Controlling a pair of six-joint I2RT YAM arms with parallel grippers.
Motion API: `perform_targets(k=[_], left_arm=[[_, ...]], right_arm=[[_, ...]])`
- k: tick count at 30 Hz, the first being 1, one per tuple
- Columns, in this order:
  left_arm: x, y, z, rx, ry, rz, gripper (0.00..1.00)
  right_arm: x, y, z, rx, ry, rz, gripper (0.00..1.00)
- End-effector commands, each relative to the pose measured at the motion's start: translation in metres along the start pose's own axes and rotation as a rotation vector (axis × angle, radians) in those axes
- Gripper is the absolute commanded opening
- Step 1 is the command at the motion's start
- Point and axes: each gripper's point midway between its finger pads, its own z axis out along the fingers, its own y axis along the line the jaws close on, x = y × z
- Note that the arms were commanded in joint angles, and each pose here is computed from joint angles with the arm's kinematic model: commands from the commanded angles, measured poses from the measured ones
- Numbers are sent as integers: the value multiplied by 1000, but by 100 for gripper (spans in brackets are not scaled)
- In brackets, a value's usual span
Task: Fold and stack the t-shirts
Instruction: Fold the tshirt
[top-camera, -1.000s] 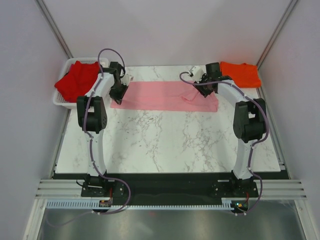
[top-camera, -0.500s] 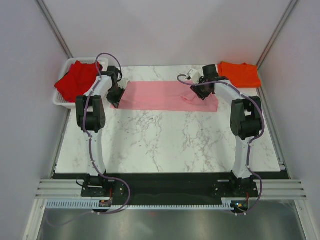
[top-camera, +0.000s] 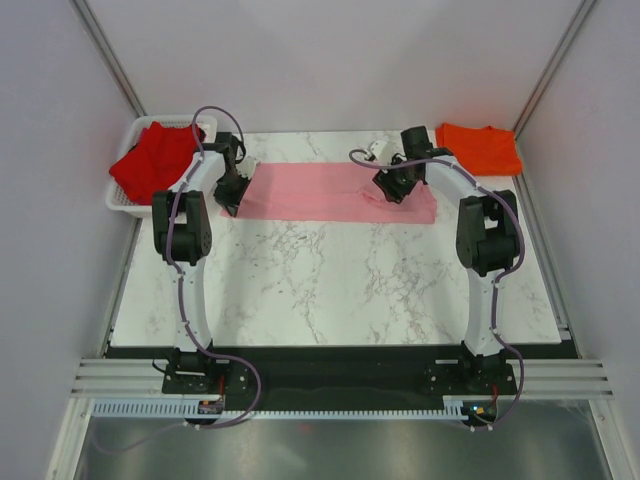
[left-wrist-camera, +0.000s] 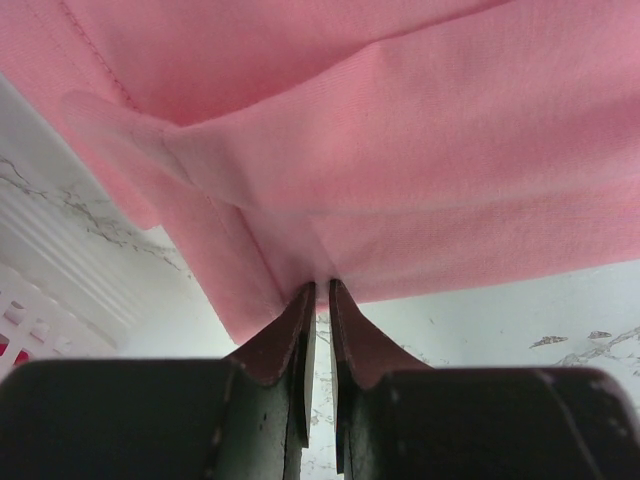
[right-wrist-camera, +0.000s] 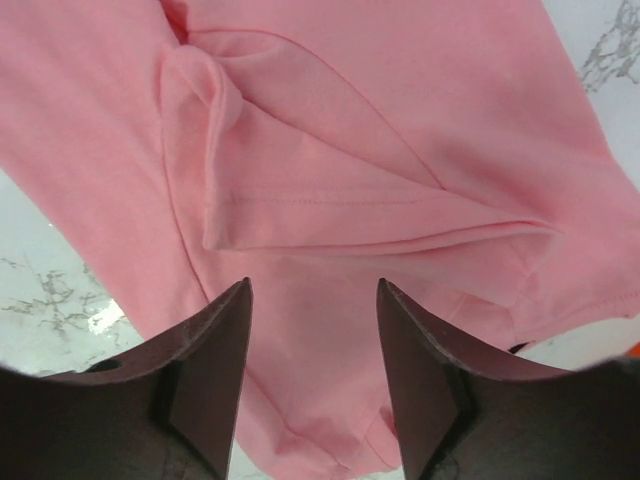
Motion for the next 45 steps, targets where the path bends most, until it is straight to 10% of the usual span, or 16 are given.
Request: perform_targets(k=[1,15,24,33,44,45], left_arm=[[6,-1,13,6,19,27,16],[5,-1,14,8,16,18,16],[5,0,12,0,16,17,16],[5,0,13,1,17,20,16],[8,-2,11,3,22,20,15],[7,-3,11,4,20,21,15]], right_arm=[[-21,10,-7,-57,-62,-46,67],[-34,30,8,-74,-55,-111,68],[-47,11,19,58,-39,-142,28],[-69,0,6,136,-76,-217,8],[-119,-2,24,285,-126,-376,7],[-129,-5,23,317,-152,-379,22]])
